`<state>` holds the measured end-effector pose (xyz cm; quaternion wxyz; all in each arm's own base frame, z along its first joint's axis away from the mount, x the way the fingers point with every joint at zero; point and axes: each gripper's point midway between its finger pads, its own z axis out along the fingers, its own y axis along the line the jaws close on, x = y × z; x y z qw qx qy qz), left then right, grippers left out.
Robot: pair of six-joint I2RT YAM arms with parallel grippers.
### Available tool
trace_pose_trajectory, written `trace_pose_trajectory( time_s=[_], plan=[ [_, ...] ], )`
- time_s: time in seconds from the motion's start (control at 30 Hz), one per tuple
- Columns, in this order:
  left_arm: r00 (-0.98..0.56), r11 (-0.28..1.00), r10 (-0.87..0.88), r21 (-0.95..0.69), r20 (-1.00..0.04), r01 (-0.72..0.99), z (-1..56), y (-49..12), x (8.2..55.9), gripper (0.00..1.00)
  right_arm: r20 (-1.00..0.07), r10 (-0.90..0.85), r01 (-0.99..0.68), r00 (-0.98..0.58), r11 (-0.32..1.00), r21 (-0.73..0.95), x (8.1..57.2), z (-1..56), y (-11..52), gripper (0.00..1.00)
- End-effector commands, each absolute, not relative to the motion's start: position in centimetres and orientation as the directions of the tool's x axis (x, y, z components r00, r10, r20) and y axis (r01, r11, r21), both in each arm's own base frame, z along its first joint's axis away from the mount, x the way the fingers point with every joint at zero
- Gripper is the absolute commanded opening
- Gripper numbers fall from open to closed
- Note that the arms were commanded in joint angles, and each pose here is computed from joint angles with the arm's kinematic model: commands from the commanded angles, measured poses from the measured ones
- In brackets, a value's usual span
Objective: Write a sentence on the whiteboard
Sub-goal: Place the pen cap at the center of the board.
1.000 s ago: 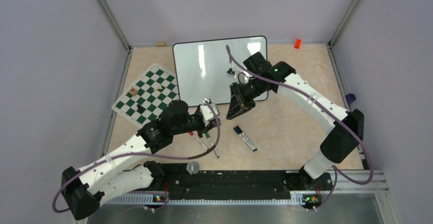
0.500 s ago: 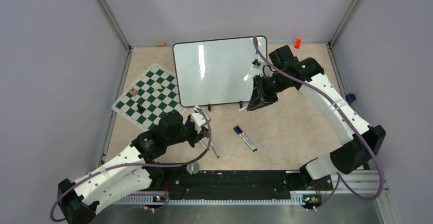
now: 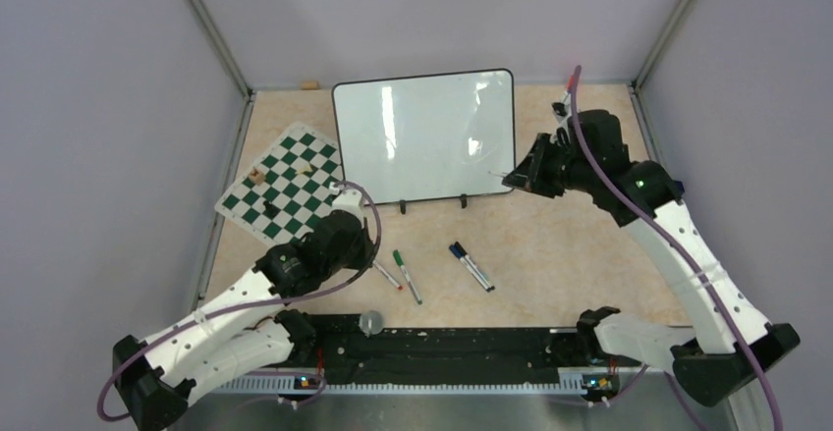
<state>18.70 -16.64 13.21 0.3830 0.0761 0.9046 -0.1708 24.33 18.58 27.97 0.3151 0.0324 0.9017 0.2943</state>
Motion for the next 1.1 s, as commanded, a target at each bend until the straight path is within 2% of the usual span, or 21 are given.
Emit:
trace_pose_trajectory(
  time_s=[0.0,0.1,0.3,0.5,0.67,0.8,0.93,1.07],
  plan=[
    [-0.656,0.954,-0.242,-0.298,-0.715,-0.026,14.2,-13.3,20.2,0.0,-0.605,0.381,-0.095,-0.699,0.79,0.606,26.6,30.0,18.4,0.0],
    [-0.642,0.94,-0.332,-0.303,-0.691,-0.16,13.4,-10.9,20.5,0.0,-0.6,0.377,-0.102,-0.706,0.784,0.613,26.6,29.7,18.7,0.0],
    [-0.609,0.863,-0.502,-0.4,-0.613,-0.309,12.4,-7.8,21.7,0.0,-0.616,0.38,-0.166,-0.69,0.745,0.646,26.8,30.5,19.7,0.0],
    [-0.621,0.806,-0.592,-0.384,-0.513,-0.451,10.3,-6.1,22.7,0.0,-0.591,0.359,-0.119,-0.722,0.777,0.618,27.5,29.3,19.6,0.0],
    [-0.661,0.777,-0.628,-0.379,-0.411,-0.503,8.0,-6.7,23.0,0.0,-0.604,0.321,-0.11,-0.73,0.817,0.567,27.6,28.6,19.5,0.0],
    [-0.669,0.767,-0.639,-0.37,-0.379,-0.524,6.9,-6.9,23.4,0.0,-0.601,0.312,-0.065,-0.736,0.85,0.522,27.5,27.6,19.6,0.0],
    [-0.666,0.74,-0.668,-0.395,-0.333,-0.545,5.8,-7.6,23.5,0.0,-0.639,0.297,-0.084,-0.709,0.865,0.495,27.4,28.2,20.7,0.0],
    [-0.669,0.74,-0.672,-0.334,-0.319,-0.584,4.2,-7.0,23.2,0.0,-0.653,0.295,-0.126,-0.698,0.846,0.517,27.4,29.1,22.0,0.0]
  ],
)
